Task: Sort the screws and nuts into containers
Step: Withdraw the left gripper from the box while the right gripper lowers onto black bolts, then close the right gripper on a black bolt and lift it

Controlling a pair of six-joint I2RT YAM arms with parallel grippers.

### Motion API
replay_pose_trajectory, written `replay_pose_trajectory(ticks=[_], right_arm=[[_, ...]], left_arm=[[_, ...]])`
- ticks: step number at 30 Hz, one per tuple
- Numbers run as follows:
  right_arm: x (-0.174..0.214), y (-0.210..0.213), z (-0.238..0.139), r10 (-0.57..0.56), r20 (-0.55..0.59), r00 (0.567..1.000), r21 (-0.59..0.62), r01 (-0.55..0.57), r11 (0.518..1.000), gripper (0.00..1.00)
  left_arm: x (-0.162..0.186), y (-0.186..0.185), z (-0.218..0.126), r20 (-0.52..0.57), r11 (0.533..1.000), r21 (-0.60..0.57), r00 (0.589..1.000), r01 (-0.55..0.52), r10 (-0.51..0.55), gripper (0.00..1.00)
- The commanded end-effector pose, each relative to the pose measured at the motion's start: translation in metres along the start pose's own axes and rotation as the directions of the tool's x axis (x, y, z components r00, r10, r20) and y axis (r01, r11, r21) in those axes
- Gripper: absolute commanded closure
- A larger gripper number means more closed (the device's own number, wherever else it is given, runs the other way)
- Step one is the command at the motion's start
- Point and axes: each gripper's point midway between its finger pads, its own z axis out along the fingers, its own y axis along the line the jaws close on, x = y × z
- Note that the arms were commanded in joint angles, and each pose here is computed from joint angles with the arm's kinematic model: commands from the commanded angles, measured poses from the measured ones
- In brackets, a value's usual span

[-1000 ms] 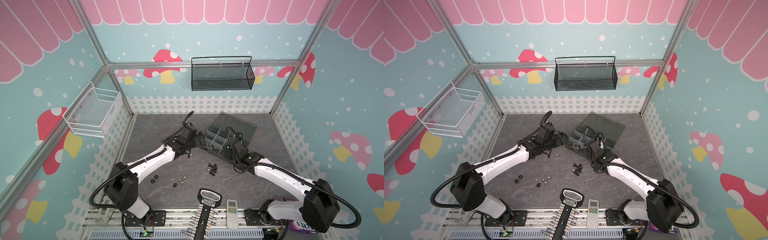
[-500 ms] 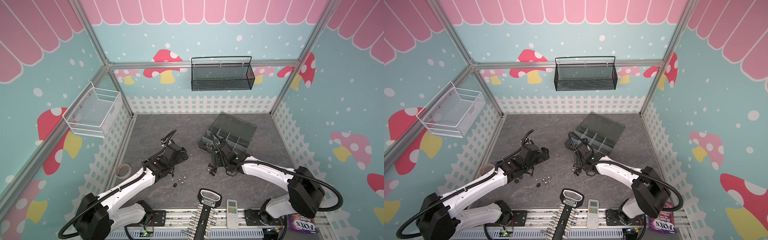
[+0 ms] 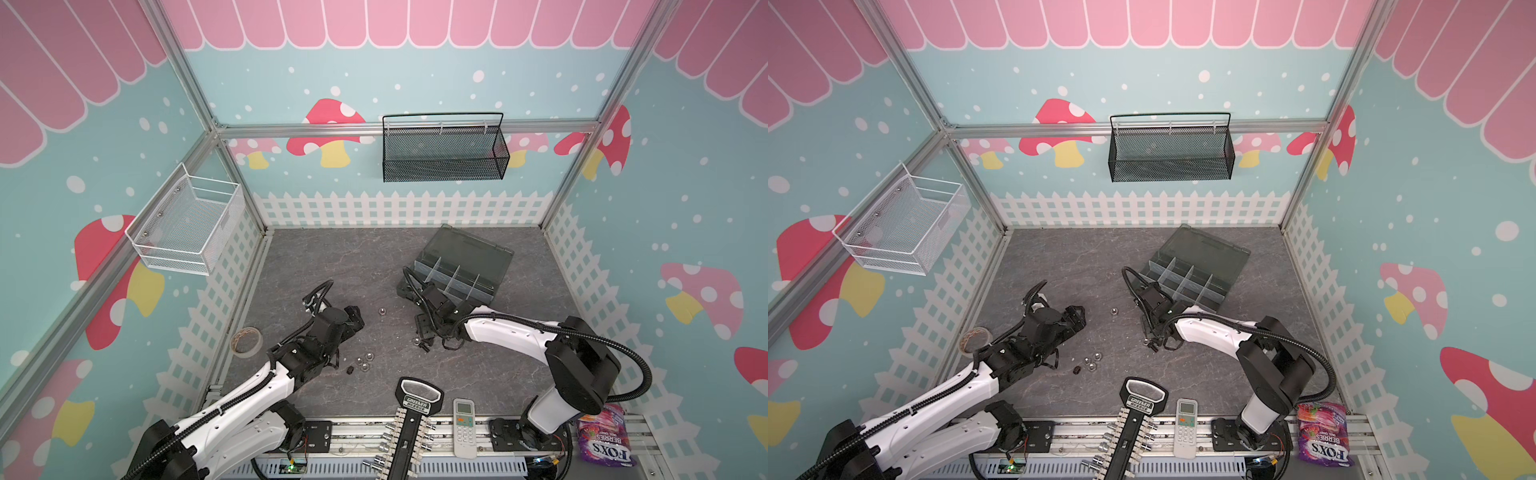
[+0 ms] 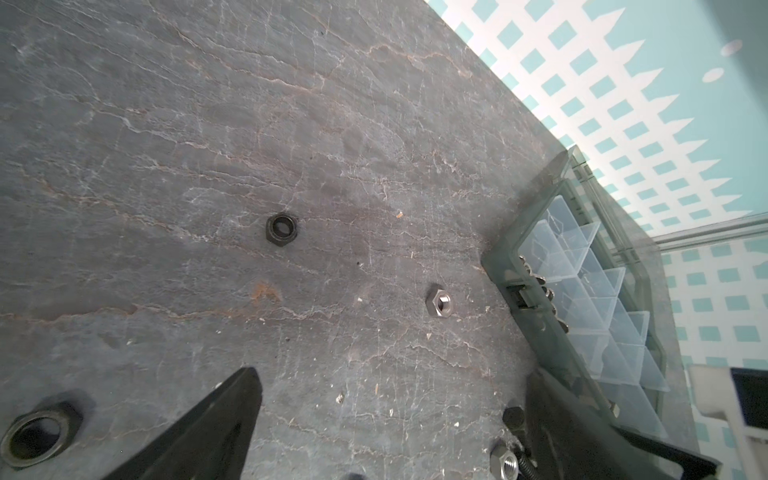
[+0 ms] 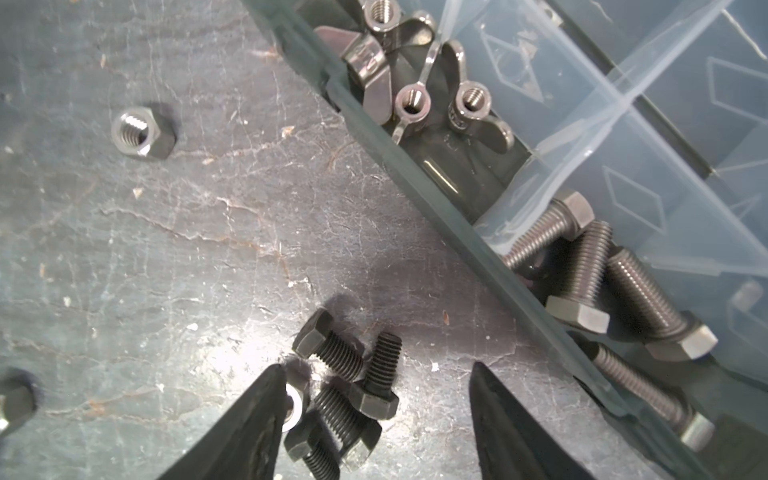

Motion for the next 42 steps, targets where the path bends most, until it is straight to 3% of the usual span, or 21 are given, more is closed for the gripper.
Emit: replay_pose_trajectory(ticks=[1, 10, 21, 36, 42], right_arm=[[0.007, 0.003, 0.005, -0.033, -0.046, 0.998, 0.000, 0.033, 0.999, 0.35], [0.009, 0.003, 0.020, -0.064, -0.076, 0.995, 0.025, 0.066, 0.998, 0.45], [0.011, 0.009, 0.030, -0.086, -0.107, 0.990, 0.015, 0.088, 0.996, 0.49], [-0.004, 0.026, -0.001, 0.004, -0.068, 0.998, -0.066, -0.008, 0.998, 0.48], [-0.001, 0.034, 0.005, 0.027, -0.085, 0.996, -0.082, -0.034, 0.996, 0.48]], left_arm=[[-0.004, 0.008, 0.002, 0.029, 0.998, -0.014, 0.998, 0.055, -0.055, 0.00], [-0.002, 0.012, 0.005, 0.017, 0.997, -0.021, 0.998, 0.069, -0.068, 0.00], [-0.004, 0.017, 0.007, 0.019, 0.996, -0.033, 0.997, 0.080, -0.080, 0.00], [-0.003, 0.019, 0.008, 0.009, 0.995, -0.035, 0.996, 0.088, -0.088, 0.00], [-0.004, 0.018, 0.009, 0.009, 0.996, -0.032, 0.997, 0.083, -0.083, 0.00]])
